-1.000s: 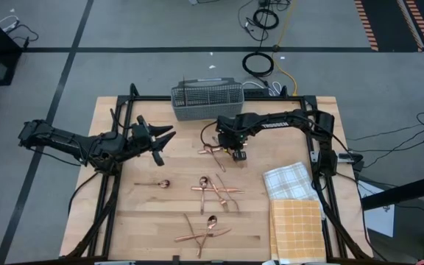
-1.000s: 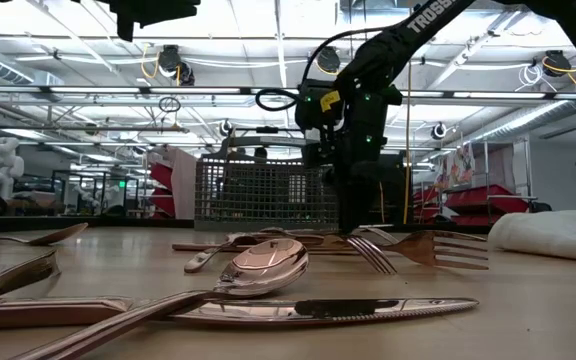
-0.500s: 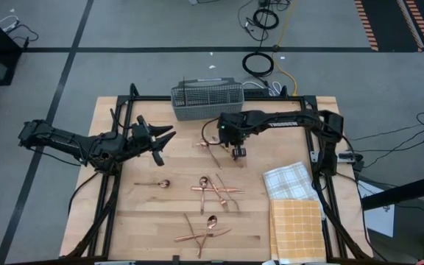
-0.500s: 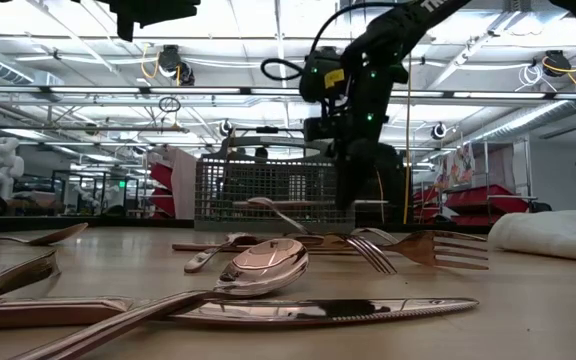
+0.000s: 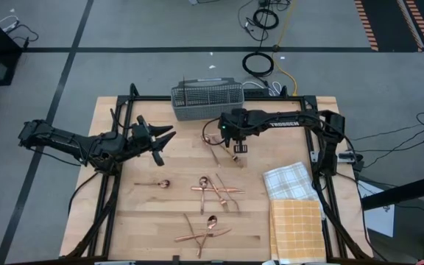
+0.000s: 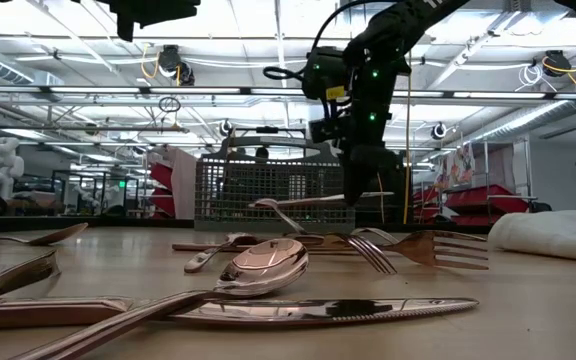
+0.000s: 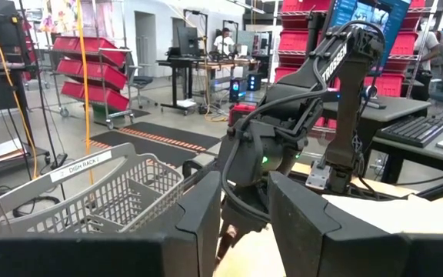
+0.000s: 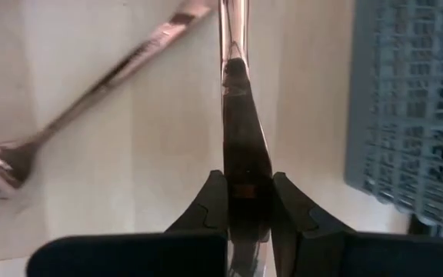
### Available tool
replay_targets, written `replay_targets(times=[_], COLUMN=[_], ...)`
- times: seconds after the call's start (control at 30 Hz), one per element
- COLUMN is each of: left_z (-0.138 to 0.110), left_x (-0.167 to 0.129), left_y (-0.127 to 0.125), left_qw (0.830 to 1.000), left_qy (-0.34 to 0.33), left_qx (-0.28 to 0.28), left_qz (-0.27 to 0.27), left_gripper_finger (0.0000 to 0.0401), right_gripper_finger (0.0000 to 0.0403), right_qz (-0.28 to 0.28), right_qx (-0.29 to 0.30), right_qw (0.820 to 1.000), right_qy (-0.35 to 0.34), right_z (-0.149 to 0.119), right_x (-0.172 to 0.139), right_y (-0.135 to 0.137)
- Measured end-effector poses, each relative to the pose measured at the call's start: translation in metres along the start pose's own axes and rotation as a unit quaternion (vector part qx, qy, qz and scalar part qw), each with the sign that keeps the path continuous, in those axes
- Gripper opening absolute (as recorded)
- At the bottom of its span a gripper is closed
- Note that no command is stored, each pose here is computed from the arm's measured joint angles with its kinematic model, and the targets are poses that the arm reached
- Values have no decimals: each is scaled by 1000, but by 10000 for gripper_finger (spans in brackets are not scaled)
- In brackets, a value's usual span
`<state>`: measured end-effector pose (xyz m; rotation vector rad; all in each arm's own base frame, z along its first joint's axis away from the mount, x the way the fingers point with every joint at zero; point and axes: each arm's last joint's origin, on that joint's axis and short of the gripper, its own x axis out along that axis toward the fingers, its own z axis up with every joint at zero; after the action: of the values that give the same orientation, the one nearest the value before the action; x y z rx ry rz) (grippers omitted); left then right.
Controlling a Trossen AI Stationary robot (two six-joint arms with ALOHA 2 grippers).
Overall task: Sort silverware
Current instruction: Put the top bronze knife into the gray silverware rack
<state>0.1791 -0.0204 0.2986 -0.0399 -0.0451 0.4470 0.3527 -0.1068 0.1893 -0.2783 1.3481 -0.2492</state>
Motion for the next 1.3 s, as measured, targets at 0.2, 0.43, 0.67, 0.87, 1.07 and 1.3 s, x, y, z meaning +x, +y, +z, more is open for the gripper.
replay_targets(times=[0.2,0.43,0.67,0.87,1.07,1.3], left_z=[0,0,0,1,1,7], left_x=[0,0,0,0,0,-2], left_y=[0,0,0,0,0,-2], left_qw=[1000,1000,1000,1000,1000,999], left_qy=[0,0,0,-2,-3,-30], left_qx=[0,0,-2,-6,-15,-37], left_qz=[0,0,0,0,0,-15], left_gripper_finger=[114,114,114,114,114,114], right_gripper_finger=[20,16,16,16,16,16], right_qz=[-25,-71,-139,-186,-273,-392], right_qx=[-6,-36,-97,-128,-163,-289], right_qw=[1000,995,982,973,948,873], right_qy=[7,61,86,48,14,28], right_z=[0,-6,-5,12,37,59], right_x=[-1,-4,-13,-42,-71,-84], right_y=[0,4,14,14,-5,-40])
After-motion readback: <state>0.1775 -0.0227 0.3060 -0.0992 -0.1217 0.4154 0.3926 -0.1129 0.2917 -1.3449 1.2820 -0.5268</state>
